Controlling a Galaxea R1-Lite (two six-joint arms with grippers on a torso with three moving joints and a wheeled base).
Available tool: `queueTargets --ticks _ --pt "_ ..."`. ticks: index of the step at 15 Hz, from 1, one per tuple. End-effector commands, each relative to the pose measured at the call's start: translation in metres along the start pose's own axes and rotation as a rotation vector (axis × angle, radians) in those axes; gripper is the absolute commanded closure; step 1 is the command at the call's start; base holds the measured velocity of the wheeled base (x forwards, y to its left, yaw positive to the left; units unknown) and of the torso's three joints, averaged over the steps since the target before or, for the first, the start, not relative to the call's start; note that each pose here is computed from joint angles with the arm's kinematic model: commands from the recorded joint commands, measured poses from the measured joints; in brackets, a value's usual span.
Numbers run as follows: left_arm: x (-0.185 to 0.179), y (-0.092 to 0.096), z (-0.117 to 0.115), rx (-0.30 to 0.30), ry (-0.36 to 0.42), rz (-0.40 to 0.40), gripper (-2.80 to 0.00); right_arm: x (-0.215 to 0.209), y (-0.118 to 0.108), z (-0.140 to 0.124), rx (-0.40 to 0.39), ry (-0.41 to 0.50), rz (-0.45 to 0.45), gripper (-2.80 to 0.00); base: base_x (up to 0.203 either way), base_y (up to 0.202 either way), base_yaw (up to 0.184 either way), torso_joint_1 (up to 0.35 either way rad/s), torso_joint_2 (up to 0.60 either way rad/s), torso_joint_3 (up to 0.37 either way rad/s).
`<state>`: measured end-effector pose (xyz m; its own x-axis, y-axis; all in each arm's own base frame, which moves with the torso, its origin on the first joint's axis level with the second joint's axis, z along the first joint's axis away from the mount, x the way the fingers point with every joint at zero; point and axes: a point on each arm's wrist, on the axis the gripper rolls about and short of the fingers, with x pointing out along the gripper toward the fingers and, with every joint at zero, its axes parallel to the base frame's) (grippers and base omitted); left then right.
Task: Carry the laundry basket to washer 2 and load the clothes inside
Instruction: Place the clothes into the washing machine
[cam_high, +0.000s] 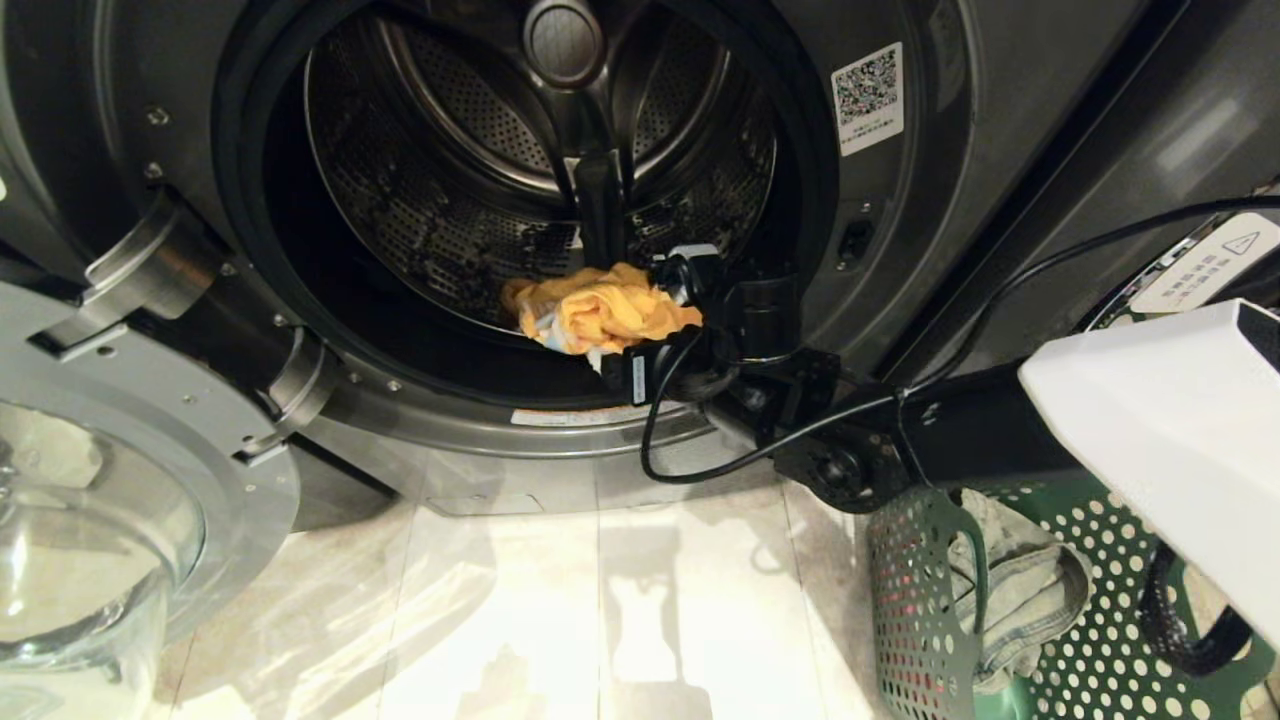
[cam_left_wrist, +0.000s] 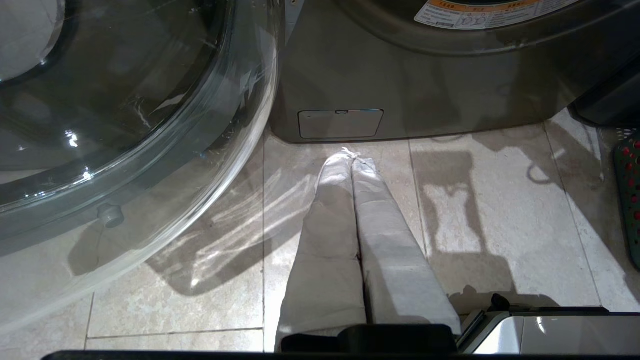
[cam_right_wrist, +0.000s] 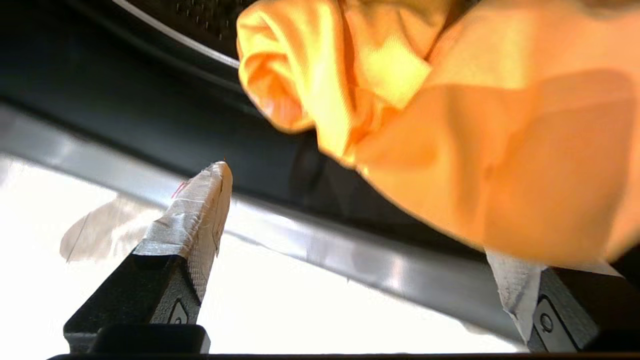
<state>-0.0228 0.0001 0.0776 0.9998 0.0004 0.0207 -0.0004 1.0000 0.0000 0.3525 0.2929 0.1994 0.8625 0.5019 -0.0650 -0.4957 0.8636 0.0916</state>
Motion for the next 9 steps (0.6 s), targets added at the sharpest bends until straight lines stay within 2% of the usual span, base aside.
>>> queueTargets --ticks 1,3,4,7,9 --pt "0.001 0.0 -0.002 0.0 0.007 0.001 0.0 -0.016 0.0 0.011 0.003 -0.007 0.005 -2.8 0.0 0.0 0.0 0.0 0.0 0.0" --pt "0.001 0.0 -0.002 0.0 0.007 0.0 0.0 -0.015 0.0 0.01 0.001 -0.012 0.006 -2.8 0.0 0.0 0.0 0.0 0.0 0.0" --pt "0.001 0.0 -0.002 0.0 0.007 0.001 0.0 -0.007 0.002 0.013 0.009 -0.052 0.009 -2.8 0.0 0.0 0.0 0.0 0.0 0.0" --pt "0.001 0.0 -0.002 0.0 0.007 0.001 0.0 0.019 0.01 0.047 0.048 -0.317 0.021 -2.8 0.0 0.0 0.0 0.0 0.0 0.0" --pt "0.001 0.0 -0.002 0.0 0.007 0.001 0.0 0.023 0.01 0.049 0.062 -0.381 0.003 -2.8 0.0 0.0 0.0 0.0 0.0 0.0"
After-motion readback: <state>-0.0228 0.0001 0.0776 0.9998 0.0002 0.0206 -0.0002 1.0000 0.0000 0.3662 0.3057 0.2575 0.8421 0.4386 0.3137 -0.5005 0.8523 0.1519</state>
